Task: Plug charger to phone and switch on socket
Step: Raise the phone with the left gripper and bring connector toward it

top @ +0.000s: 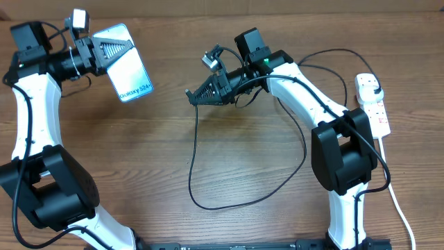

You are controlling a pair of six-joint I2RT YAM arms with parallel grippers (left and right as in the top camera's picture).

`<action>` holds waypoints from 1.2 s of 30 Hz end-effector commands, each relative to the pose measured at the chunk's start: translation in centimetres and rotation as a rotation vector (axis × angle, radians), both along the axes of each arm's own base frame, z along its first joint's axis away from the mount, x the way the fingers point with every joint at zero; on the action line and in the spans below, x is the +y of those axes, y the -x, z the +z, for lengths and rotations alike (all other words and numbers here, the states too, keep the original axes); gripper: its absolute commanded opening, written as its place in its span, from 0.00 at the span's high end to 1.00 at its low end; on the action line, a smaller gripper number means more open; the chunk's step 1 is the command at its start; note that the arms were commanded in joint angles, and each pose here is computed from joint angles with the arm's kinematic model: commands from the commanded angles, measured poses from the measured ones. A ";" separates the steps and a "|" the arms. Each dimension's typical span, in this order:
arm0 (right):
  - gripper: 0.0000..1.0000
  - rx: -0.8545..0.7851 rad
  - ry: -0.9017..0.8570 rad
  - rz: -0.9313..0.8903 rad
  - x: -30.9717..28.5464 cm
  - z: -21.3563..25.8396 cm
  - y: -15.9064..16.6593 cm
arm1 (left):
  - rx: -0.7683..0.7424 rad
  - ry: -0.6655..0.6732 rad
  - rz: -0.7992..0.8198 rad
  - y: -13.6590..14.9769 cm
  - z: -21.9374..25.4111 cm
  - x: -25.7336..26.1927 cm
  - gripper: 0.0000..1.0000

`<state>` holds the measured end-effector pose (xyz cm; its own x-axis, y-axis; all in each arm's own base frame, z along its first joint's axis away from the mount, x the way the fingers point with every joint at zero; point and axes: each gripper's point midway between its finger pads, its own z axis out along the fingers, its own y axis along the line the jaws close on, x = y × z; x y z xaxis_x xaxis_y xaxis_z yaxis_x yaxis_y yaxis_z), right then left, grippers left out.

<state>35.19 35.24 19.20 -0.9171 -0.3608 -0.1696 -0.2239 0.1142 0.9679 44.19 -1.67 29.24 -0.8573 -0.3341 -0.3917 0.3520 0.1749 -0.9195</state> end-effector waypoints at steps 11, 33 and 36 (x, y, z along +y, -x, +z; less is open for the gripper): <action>0.96 0.017 -0.166 0.070 1.0 6.0 -1.1 | 0.059 0.034 0.152 -5.7 6.6 -2.3 0.96; 0.96 -0.109 -0.258 0.065 1.6 13.1 -2.3 | 0.132 0.115 0.231 -7.4 8.0 -3.6 0.96; 0.96 -0.094 -0.256 0.045 1.7 13.2 -2.6 | 0.132 0.115 0.230 -7.3 8.0 -3.6 0.96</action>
<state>37.59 36.78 31.25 -0.8648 -0.3593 -0.3508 -0.3192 -0.1460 0.9364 52.02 -5.43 34.89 -0.8101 -0.5444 -0.2176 0.1702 0.1369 -0.9759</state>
